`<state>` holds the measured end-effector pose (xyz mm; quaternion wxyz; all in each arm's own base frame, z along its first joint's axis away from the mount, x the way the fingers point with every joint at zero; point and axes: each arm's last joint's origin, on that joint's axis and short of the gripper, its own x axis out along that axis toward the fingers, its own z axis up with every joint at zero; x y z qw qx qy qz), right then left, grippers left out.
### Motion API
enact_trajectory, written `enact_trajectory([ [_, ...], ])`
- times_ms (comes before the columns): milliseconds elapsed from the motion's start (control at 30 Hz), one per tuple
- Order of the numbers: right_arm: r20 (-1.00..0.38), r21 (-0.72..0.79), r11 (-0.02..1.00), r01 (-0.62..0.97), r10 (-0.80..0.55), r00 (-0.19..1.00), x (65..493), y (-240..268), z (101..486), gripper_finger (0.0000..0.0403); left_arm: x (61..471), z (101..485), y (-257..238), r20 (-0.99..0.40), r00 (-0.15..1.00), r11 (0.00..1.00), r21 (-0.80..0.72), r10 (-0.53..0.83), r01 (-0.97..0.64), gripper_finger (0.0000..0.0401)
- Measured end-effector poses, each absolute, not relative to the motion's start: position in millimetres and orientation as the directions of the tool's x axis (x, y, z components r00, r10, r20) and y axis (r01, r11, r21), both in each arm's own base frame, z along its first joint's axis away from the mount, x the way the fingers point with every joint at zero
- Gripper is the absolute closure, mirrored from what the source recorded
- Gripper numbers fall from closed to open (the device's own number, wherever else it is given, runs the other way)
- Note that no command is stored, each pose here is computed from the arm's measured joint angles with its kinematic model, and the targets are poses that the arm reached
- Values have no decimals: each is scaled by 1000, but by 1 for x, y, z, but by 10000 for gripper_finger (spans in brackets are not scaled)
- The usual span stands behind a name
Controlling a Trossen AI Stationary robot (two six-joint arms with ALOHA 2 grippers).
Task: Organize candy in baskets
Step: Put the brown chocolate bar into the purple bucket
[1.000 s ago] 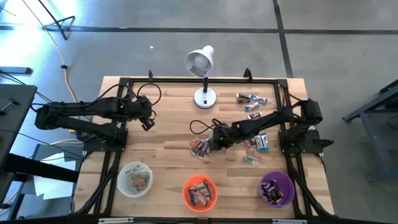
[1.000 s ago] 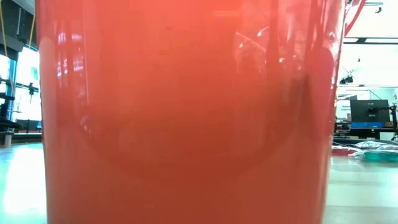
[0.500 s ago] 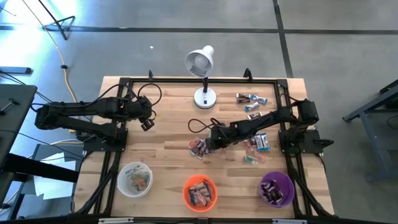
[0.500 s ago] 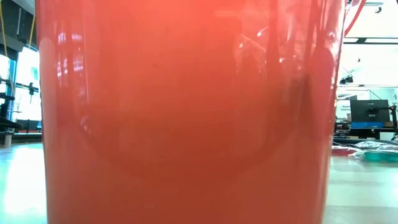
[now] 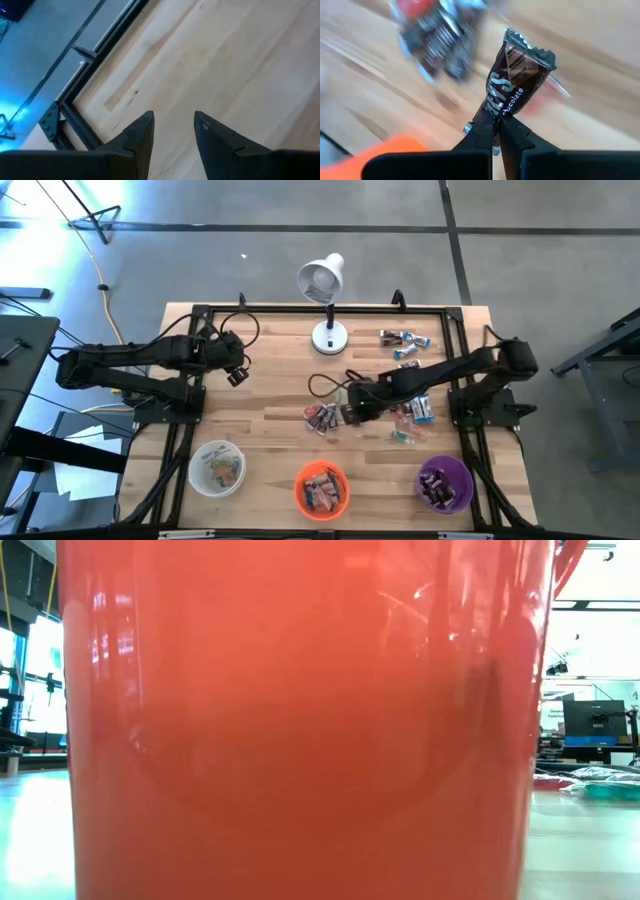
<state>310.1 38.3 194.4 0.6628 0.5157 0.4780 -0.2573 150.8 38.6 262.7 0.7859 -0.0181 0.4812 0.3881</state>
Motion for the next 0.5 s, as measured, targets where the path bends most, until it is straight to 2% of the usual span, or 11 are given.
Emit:
enact_trajectory([
  [167,-902,431,381,818,194,385,295,62,255,402,150,263,43,-767,221,687,357,603,-633,272],
  [333,-951,296,357,886,201,236,269,97,299,402,149,263,47,-766,205,669,357,609,-652,272],
  [500,-983,91,261,961,176,46,233,135,314,402,148,263,51,-765,192,649,352,614,-675,272],
])
